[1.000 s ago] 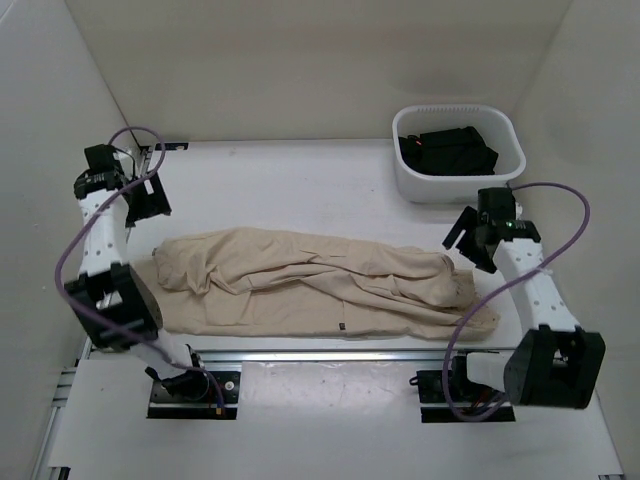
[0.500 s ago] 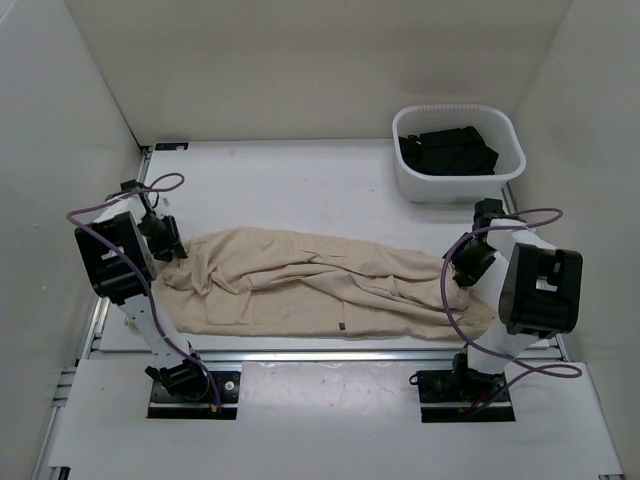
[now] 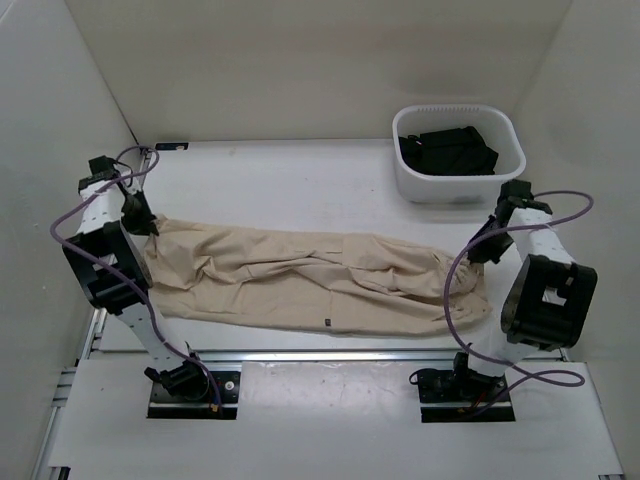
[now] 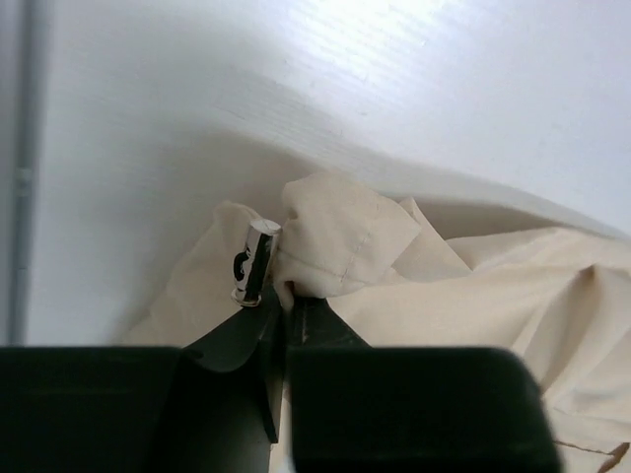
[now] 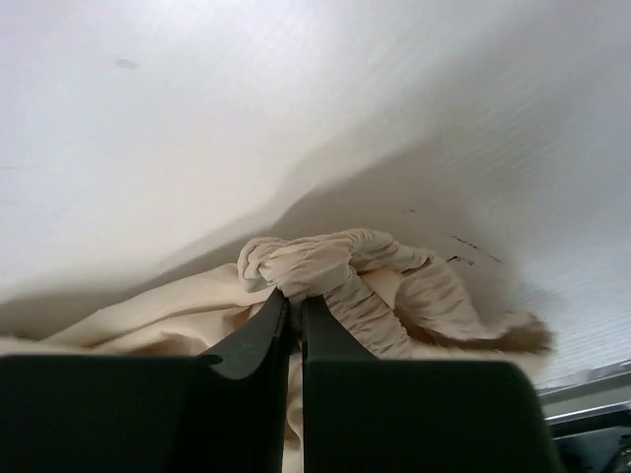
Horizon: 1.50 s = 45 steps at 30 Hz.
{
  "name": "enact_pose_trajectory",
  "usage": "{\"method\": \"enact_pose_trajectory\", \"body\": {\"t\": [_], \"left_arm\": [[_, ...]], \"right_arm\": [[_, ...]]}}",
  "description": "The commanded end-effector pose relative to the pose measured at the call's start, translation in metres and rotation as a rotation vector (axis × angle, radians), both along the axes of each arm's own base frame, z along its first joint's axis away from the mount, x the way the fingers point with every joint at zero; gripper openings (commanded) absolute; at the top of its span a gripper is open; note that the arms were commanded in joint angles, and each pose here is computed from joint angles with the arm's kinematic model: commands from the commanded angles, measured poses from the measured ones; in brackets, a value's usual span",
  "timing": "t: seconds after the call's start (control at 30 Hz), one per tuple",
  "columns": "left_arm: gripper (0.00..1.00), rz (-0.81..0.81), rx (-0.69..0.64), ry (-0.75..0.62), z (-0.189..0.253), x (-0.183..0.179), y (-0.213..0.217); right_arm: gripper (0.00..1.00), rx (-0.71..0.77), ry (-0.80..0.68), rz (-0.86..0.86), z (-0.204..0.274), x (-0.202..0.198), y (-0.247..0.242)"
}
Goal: Fold and stack the trousers
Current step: Flatten the trousers out
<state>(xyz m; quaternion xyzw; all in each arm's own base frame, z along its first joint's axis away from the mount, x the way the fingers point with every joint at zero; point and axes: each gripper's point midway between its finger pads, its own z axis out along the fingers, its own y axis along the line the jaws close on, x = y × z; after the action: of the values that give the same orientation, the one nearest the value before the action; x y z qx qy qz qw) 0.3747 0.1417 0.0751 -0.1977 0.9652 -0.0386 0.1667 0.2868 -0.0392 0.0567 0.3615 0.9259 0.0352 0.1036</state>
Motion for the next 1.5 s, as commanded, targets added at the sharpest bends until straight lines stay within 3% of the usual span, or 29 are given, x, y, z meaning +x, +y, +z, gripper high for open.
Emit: {"method": "enact_pose_trajectory", "body": {"t": [0.0,0.1,0.13,0.27,0.3,0.37,0.4,0.57,0.63,0.73,0.9,1.03,1.13,1.17,1.3,1.33,1.47], "left_arm": [[0.2,0.032,0.139,-0.156,0.063,0.012,0.021],[0.28,0.033,0.143,-0.159,0.064,0.014,0.023],[0.35,0.033,0.139,-0.149,0.06,0.014,0.023],[0.39,0.042,0.132,-0.06,0.024,0.016,0.03],[0.44,0.039,0.126,-0.066,0.024,0.021,0.03],[0.74,0.038,0.118,-0.048,0.016,0.025,0.032],[0.79,0.023,0.1,-0.034,0.006,0.031,0.028],[0.81,-0.009,0.031,-0.089,0.023,0.055,0.021],[0.89,-0.049,-0.006,-0.095,0.024,0.059,0.002],[0.92,-0.1,-0.008,-0.067,0.007,0.07,-0.019],[0.95,-0.095,0.052,-0.066,-0.01,0.101,-0.005],[0.97,-0.1,0.051,-0.012,-0.041,0.105,-0.005],[0.87,-0.123,0.022,0.065,-0.068,0.092,-0.021],[0.75,-0.117,0.027,0.124,-0.079,0.076,-0.021],[0.41,-0.116,0.022,0.164,-0.075,0.054,-0.026],[0.15,-0.116,0.027,0.151,-0.07,0.055,-0.025],[0.14,-0.111,0.063,0.065,-0.031,0.065,-0.021]], "right_arm": [[0.0,-0.142,-0.129,0.033,0.058,0.014,-0.024],[0.0,-0.142,-0.136,0.058,0.064,0.025,-0.026],[0.0,-0.141,-0.124,0.067,0.062,0.026,-0.027],[0.0,-0.088,-0.093,0.091,0.047,0.037,-0.021],[0.0,-0.09,-0.094,0.1,0.044,0.039,-0.022],[0.0,-0.079,-0.092,0.103,0.042,0.045,-0.022],[0.0,-0.063,-0.085,0.107,0.039,0.045,-0.019],[0.0,-0.052,-0.076,0.119,0.034,0.053,-0.02],[0.0,-0.054,-0.076,0.128,0.034,0.053,-0.02],[0.0,-0.07,-0.057,0.123,0.03,0.046,-0.022],[0.0,-0.047,-0.053,0.137,0.024,0.043,-0.015],[0.0,-0.04,-0.032,0.138,0.016,0.034,-0.012],[0.0,-0.049,-0.03,0.135,0.016,0.034,-0.014],[0.0,-0.046,-0.021,0.136,0.016,0.032,-0.013],[0.0,-0.086,-0.034,0.127,0.029,0.031,-0.02],[0.0,-0.082,-0.021,0.127,0.028,0.028,-0.019],[0.0,-0.095,-0.023,0.125,0.044,0.021,-0.022]]}}
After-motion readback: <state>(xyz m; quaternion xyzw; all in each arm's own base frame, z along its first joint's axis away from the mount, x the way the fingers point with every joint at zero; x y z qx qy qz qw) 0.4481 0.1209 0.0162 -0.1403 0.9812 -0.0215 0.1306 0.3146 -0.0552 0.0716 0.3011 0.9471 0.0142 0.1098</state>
